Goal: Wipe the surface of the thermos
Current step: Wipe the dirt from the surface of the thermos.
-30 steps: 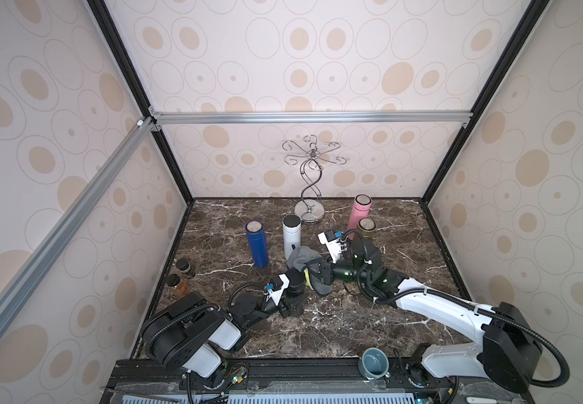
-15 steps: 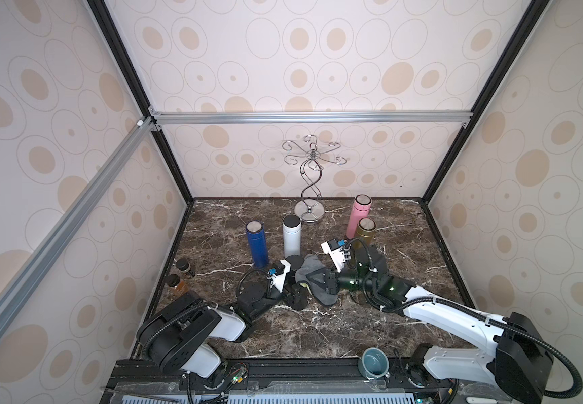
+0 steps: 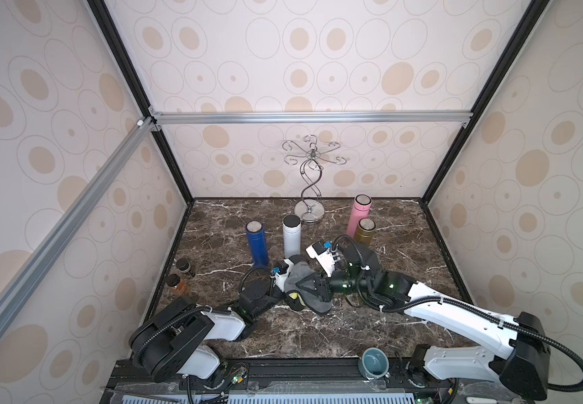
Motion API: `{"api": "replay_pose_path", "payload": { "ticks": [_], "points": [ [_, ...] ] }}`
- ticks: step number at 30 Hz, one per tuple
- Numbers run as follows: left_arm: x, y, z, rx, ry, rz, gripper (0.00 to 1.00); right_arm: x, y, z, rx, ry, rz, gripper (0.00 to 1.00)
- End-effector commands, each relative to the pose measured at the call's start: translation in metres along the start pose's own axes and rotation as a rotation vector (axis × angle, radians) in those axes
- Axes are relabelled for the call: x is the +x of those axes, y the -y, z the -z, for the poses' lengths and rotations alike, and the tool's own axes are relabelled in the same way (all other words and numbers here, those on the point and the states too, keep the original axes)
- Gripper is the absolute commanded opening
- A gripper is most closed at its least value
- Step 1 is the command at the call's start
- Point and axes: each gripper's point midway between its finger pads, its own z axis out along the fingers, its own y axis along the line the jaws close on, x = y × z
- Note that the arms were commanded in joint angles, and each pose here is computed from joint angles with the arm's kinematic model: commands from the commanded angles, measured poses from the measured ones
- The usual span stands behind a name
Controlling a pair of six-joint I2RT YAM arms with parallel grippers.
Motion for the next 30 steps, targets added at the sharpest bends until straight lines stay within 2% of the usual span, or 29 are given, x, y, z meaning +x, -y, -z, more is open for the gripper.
{"api": "replay_pose_path", "payload": {
  "ticks": [1, 4, 9, 18, 25, 30],
  "points": [
    [0.007, 0.002, -0.003, -0.005, -0.043, -0.027, 0.0, 0.012, 0.022, -0.009, 0.106, -0.057, 0.001, 0.0],
    [0.004, 0.0, -0.001, -0.017, -0.028, -0.024, 0.0, 0.012, 0.036, -0.002, 0.191, -0.036, -0.006, 0.0],
    [-0.011, 0.003, 0.004, -0.012, 0.014, -0.007, 0.0, -0.005, 0.051, 0.031, 0.317, 0.143, -0.035, 0.0],
    [-0.049, 0.004, 0.025, -0.038, 0.132, 0.032, 0.0, -0.01, 0.08, 0.084, 0.481, 0.334, -0.135, 0.0],
    [-0.098, 0.009, 0.041, -0.031, 0.246, 0.119, 0.0, 0.003, 0.091, 0.088, 0.469, 0.36, -0.221, 0.0],
    [-0.148, 0.015, 0.065, -0.002, 0.408, 0.234, 0.0, 0.004, 0.09, 0.087, 0.424, 0.371, -0.258, 0.0]
  ]
}}
